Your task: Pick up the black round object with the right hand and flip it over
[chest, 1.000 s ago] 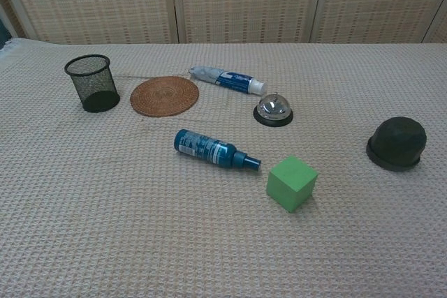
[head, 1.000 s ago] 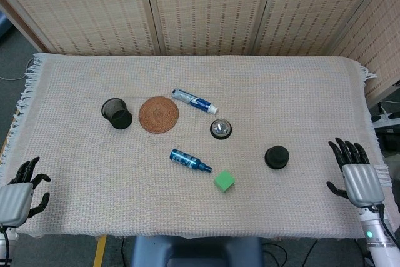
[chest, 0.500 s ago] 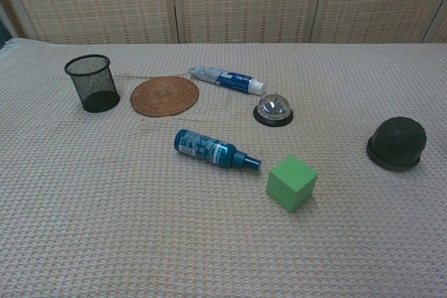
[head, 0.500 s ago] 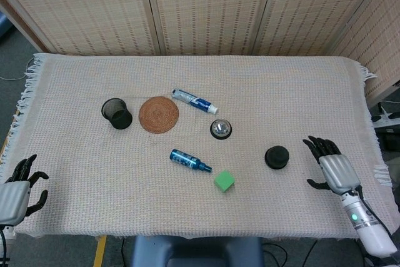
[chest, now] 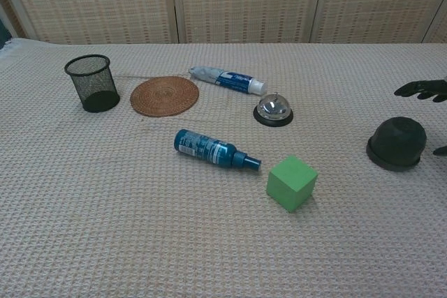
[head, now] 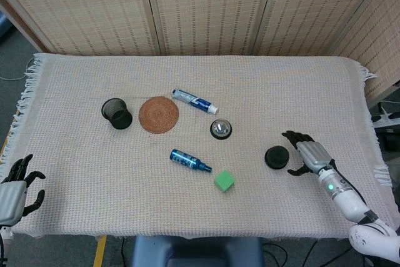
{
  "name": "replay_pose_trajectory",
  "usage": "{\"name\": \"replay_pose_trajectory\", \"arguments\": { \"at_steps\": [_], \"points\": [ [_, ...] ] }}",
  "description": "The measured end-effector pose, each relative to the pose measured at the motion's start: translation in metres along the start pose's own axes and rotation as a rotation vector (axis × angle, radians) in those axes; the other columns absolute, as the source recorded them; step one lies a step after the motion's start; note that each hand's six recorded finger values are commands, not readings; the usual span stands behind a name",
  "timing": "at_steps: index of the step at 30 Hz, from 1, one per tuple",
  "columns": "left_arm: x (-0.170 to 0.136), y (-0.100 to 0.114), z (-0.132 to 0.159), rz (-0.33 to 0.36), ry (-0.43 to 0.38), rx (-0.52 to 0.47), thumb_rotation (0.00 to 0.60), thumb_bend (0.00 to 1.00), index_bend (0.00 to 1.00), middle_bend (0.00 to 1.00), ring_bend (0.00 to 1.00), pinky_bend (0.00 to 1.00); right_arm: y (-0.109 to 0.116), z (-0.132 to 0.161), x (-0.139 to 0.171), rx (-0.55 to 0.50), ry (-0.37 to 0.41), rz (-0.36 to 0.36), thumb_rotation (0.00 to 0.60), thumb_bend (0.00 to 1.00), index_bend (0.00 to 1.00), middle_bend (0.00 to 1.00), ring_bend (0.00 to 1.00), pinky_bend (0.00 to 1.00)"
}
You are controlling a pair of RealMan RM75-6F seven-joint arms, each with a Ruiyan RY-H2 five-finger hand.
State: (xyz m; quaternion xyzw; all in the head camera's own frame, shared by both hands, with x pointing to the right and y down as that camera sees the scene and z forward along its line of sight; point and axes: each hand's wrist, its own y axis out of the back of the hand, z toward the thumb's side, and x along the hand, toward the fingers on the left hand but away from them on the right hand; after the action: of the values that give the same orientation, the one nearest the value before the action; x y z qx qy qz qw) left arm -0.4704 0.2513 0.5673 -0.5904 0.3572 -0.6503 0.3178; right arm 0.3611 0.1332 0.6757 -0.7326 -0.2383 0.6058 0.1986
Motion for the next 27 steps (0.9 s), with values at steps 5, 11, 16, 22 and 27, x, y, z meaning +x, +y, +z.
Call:
{"name": "replay_pose_trajectory", "arguments": {
  "at_steps": [5,11,16,22,27],
  "points": [
    [0.000,0.000,-0.001,-0.001,0.002,0.001,0.600,0.42,0.40,0.00,0.00,0.40,-0.007,0.008,-0.022,-0.031,-0.003,0.079,0.600,0.12,0.00,0.00,0.00,0.10],
    [-0.001,0.001,-0.001,0.000,0.001,0.000,0.600,0.42,0.40,0.00,0.00,0.40,-0.015,0.015,-0.038,-0.039,-0.003,0.132,0.600,0.12,0.00,0.03,0.05,0.14],
    [-0.002,0.003,-0.001,0.006,0.000,-0.004,0.600,0.42,0.40,0.00,0.00,0.40,-0.021,0.016,-0.043,-0.035,-0.012,0.151,0.600,0.12,0.00,0.11,0.14,0.21],
    [-0.002,0.003,-0.001,0.007,-0.004,-0.005,0.600,0.42,0.40,0.00,0.00,0.40,-0.026,0.014,-0.045,-0.025,-0.030,0.156,0.600,0.12,0.11,0.24,0.32,0.38],
    [-0.002,0.004,-0.001,0.009,-0.005,-0.006,0.600,0.42,0.40,0.00,0.00,0.40,-0.023,0.013,-0.046,-0.019,-0.037,0.122,0.600,0.12,0.35,0.40,0.53,0.59]
  ]
}}
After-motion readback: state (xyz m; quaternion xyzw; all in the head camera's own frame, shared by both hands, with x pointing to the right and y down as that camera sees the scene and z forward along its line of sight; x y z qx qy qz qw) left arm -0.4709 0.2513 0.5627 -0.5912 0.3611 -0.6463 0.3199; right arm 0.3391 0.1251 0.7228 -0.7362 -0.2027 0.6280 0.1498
